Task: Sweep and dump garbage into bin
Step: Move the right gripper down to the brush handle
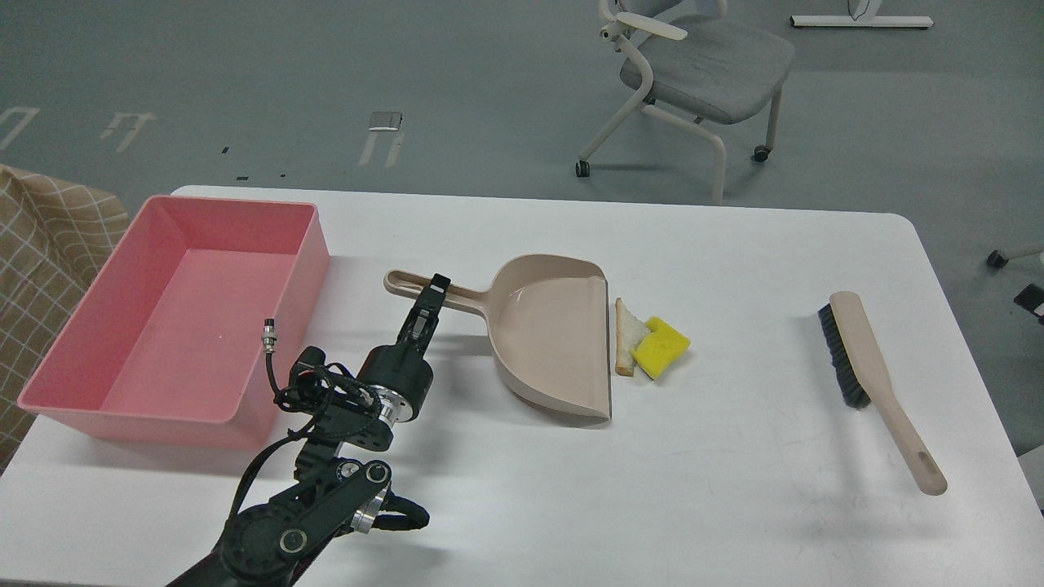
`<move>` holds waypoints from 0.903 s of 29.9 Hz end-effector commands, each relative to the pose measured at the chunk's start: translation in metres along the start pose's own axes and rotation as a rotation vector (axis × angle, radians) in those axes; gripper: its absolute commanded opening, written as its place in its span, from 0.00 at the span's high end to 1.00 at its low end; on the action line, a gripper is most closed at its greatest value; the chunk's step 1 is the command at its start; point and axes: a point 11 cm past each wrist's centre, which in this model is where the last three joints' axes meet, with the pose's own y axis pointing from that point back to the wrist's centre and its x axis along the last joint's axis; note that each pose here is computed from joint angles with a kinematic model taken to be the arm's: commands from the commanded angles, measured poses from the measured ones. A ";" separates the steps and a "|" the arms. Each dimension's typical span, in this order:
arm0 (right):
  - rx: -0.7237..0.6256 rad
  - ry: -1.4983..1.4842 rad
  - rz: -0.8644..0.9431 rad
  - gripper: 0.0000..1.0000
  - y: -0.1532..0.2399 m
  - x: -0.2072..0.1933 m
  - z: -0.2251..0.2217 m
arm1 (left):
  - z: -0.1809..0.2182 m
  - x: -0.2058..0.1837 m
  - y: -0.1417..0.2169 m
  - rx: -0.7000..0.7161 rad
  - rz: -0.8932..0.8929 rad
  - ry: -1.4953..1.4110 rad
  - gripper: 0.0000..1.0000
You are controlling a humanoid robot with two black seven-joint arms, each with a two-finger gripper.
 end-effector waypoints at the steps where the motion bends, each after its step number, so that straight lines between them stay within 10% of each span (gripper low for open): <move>1: -0.032 0.122 -0.048 0.02 -0.007 -0.011 -0.002 | 0.001 -0.002 0.000 -0.003 -0.002 0.006 0.94; 27: -0.023 0.194 -0.203 0.03 -0.037 -0.087 -0.022 | 0.003 0.000 0.000 -0.021 0.000 0.004 0.98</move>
